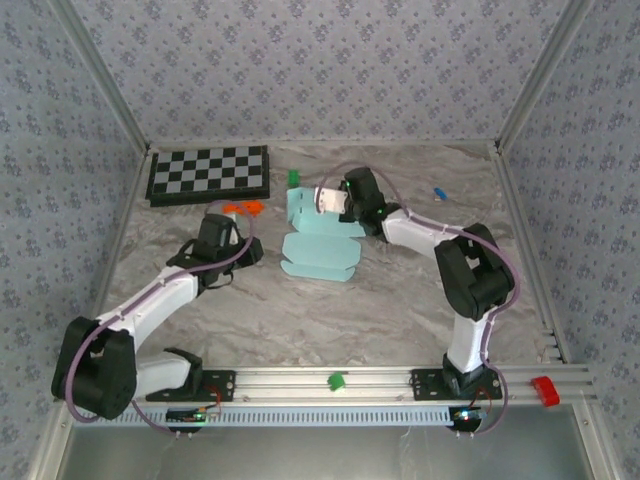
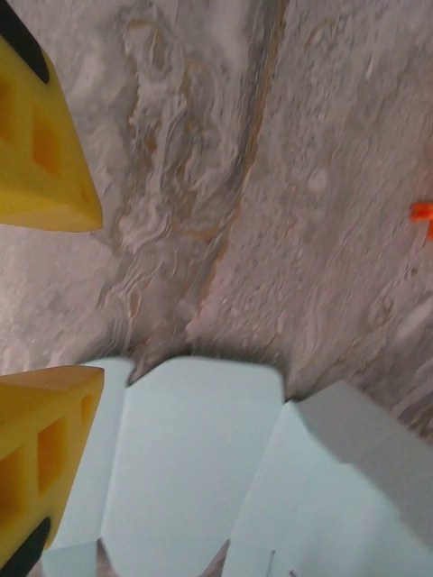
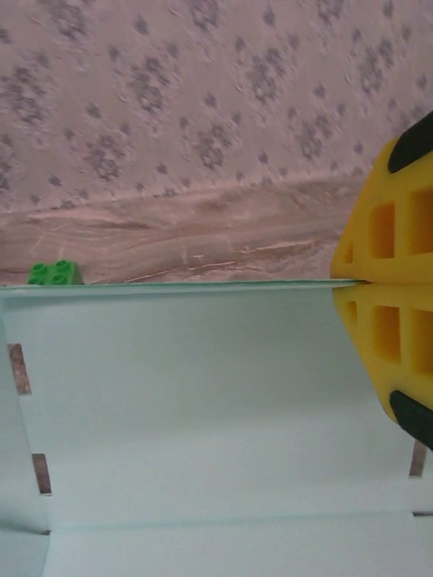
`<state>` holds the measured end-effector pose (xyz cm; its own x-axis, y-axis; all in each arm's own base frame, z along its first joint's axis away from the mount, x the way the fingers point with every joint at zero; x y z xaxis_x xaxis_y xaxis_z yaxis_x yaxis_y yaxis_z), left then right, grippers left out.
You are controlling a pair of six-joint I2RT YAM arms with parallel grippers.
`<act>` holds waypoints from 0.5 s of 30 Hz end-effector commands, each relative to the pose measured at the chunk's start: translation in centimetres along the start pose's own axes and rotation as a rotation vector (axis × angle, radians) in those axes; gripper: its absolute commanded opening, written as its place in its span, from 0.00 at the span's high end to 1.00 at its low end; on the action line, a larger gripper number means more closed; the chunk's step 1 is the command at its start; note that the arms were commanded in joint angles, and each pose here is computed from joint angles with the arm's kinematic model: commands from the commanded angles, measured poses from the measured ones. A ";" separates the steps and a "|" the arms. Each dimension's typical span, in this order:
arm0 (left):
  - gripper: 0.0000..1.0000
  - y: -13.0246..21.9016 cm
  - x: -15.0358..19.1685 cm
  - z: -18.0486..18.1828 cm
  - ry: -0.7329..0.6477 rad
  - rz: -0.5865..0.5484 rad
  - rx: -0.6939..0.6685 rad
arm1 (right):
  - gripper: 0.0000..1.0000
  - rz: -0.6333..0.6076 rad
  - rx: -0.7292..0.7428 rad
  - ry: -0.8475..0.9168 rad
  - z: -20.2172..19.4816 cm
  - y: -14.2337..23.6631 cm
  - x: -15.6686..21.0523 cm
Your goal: Fold the paper box
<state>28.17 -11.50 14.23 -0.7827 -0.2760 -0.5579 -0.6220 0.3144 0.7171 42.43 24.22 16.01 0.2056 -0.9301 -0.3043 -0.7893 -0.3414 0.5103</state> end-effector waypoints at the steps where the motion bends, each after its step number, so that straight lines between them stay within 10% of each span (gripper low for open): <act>1: 0.56 -0.9 -1.9 0.6 0.004 -0.009 -0.002 | 1.00 -0.068 0.276 0.168 -2.8 1.4 -1.8; 15: 0.53 -7.7 -7.7 -1.2 -0.271 0.016 0.126 | 1.00 -0.096 0.374 0.218 0.5 1.8 -2.8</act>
<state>37.69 -12.01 12.38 -0.8119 -0.1297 -0.5693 -0.5722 0.3703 0.7317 39.99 26.42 16.55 0.3818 -0.9115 -0.1532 -0.8873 -0.4078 0.2153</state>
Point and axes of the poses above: each hand's point on the last joint's axis, 136 mm out from that joint toward the fingers, its own y axis back along the fingers, its own z axis along the line the jaws close on, x = y × z, the point moved 5 cm from there along y, back along the fingers, and after that the axes turned 1 degree about -y, right-handed, at the moved point
